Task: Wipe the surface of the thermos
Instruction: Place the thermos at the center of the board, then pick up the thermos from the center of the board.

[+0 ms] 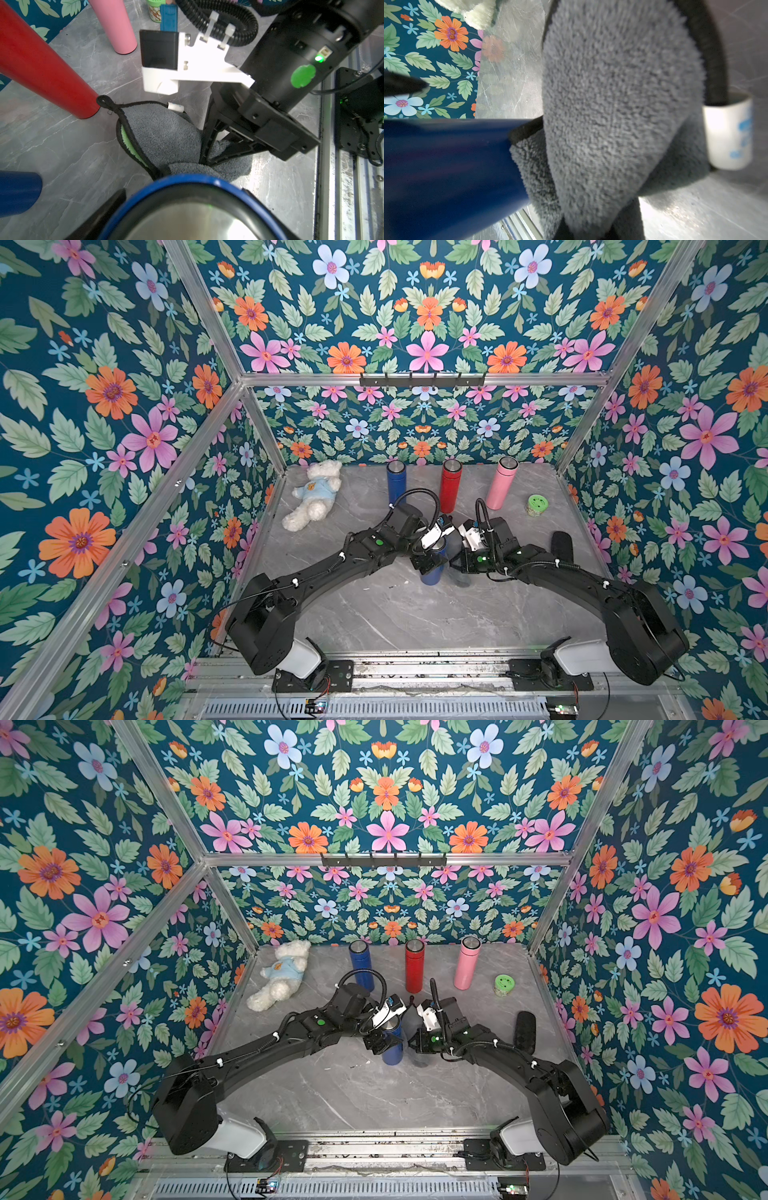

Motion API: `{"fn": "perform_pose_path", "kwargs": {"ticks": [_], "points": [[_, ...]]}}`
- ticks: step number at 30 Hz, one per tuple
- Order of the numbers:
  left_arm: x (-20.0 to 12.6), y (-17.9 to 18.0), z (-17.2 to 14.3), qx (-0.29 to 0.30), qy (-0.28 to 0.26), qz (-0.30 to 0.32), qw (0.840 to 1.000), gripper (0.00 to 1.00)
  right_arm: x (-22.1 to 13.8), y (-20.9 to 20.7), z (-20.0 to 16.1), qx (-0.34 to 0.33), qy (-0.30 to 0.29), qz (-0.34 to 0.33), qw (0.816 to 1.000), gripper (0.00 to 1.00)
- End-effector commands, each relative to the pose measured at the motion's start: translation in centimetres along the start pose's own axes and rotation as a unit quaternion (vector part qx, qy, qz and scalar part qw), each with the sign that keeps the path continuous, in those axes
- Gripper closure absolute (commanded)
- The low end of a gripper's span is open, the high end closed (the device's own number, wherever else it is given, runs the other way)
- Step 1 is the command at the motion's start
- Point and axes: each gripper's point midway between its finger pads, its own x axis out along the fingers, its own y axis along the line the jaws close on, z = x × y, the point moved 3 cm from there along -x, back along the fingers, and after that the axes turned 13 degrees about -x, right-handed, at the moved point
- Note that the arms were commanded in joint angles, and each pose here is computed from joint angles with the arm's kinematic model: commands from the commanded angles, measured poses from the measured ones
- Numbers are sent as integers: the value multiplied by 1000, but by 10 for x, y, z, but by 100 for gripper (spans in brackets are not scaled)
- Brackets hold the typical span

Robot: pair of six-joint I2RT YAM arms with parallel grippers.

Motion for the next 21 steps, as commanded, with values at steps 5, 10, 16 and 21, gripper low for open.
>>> {"fn": "perform_pose_path", "kwargs": {"ticks": [5,10,16,21], "points": [[-6,0,0,-1,-16,9,1000,1,-1,0,-1,-3,0,-3,1000,100],[-15,-2,5,9,-65,11,998,1,0,-2,-4,-1,2,-5,1000,100],[-26,-7,7,22,-138,11,990,1,1,-3,-6,1,5,-7,1000,100],[-30,-8,6,25,-212,9,977,1,0,-3,-8,3,6,-7,1000,100]]}}
